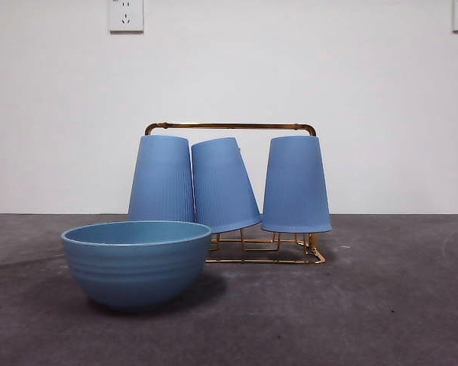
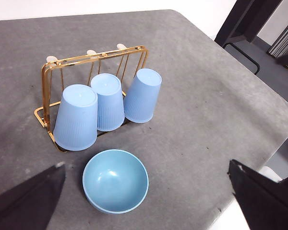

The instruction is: Right arm lift cup from the cupboard, then place it on the right of the bowl

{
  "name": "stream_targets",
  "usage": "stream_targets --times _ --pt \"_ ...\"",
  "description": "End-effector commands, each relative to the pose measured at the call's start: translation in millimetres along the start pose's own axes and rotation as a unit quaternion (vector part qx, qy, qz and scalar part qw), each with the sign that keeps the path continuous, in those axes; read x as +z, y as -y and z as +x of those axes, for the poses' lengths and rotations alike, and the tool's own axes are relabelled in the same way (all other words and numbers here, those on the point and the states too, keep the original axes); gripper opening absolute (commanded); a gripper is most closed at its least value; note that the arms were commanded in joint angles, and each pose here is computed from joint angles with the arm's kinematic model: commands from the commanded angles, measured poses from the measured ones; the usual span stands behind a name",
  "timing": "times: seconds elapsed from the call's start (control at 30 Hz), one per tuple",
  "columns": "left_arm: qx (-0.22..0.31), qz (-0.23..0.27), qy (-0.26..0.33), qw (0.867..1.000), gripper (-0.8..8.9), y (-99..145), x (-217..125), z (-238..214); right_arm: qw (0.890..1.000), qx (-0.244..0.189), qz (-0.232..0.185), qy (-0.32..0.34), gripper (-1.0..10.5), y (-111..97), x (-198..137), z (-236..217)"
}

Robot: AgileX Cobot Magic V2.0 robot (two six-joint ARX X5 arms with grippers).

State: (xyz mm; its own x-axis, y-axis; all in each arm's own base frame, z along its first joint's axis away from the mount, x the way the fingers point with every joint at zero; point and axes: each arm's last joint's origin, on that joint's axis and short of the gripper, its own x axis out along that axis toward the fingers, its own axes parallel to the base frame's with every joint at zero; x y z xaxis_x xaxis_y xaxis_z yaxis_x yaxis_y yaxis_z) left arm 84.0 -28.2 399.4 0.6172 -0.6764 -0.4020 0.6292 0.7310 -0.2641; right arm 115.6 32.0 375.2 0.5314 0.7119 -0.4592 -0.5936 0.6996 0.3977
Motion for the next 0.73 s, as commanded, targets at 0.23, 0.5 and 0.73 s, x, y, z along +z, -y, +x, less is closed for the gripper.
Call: stream_targets --times 0.23,0.5,0.73 --pt "-0.003 0.012 0.009 1.0 5.64 2 5 -2 0.987 -0.049 0.021 -0.151 5.1 16 32 77" --pt "-0.003 0.009 0.003 1.0 5.63 -1 6 1 0.954 -0.138 -0.015 -0.267 5.1 17 60 157" --pt "-0.004 -0.004 -0.013 1.0 5.64 -8 9 11 0.932 -0.184 -0.036 -0.31 5.1 22 97 221"
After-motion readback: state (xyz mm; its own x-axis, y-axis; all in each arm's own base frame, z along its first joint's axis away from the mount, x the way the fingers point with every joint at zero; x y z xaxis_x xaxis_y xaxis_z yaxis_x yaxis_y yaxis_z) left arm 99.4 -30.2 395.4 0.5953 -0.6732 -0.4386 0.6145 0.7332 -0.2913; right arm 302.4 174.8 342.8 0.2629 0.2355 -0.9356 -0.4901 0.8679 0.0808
